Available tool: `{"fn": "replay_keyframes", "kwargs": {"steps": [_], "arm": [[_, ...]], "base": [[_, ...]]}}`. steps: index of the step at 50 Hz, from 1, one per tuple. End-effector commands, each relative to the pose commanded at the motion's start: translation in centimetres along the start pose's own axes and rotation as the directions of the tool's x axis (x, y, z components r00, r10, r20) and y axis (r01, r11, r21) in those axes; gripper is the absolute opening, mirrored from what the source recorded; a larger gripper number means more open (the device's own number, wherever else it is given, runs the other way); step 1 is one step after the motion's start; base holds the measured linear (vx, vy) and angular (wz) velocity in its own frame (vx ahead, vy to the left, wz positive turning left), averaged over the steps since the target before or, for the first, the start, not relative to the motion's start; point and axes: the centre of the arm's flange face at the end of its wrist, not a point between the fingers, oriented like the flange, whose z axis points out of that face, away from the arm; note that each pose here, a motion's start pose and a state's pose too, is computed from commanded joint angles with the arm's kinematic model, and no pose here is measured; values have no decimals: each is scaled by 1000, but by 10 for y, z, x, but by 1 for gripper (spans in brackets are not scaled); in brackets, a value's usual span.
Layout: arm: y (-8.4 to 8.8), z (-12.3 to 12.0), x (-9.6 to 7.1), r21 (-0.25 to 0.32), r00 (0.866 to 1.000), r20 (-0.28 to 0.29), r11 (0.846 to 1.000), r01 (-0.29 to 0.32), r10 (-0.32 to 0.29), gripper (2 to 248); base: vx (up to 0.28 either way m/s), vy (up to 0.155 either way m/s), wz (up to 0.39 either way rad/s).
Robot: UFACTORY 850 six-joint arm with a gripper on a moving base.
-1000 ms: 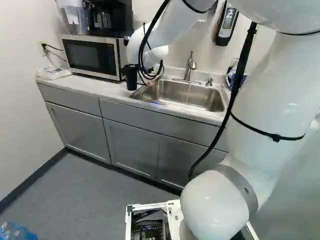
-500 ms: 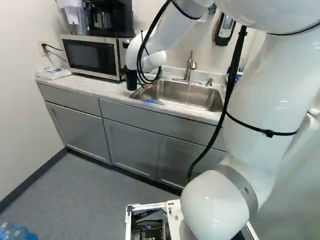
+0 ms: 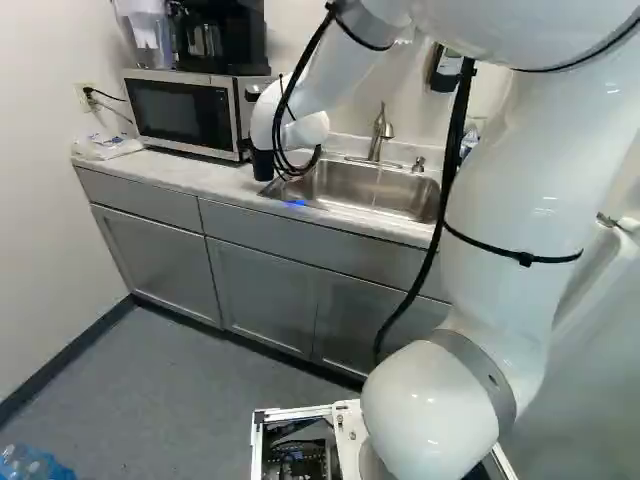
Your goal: Rinse the cup and place it in the tray
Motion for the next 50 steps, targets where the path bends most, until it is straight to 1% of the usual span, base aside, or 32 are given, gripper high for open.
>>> {"fn": "replay_keyframes", "kwargs": {"steps": [27, 50], "arm": [[-1, 14, -17, 1, 998, -58, 1000, 0, 0, 247], [-3, 21, -31, 5, 993, -118, 1000, 2, -1, 247]], "base": [[0, 0, 0], [0, 0, 0]]}}
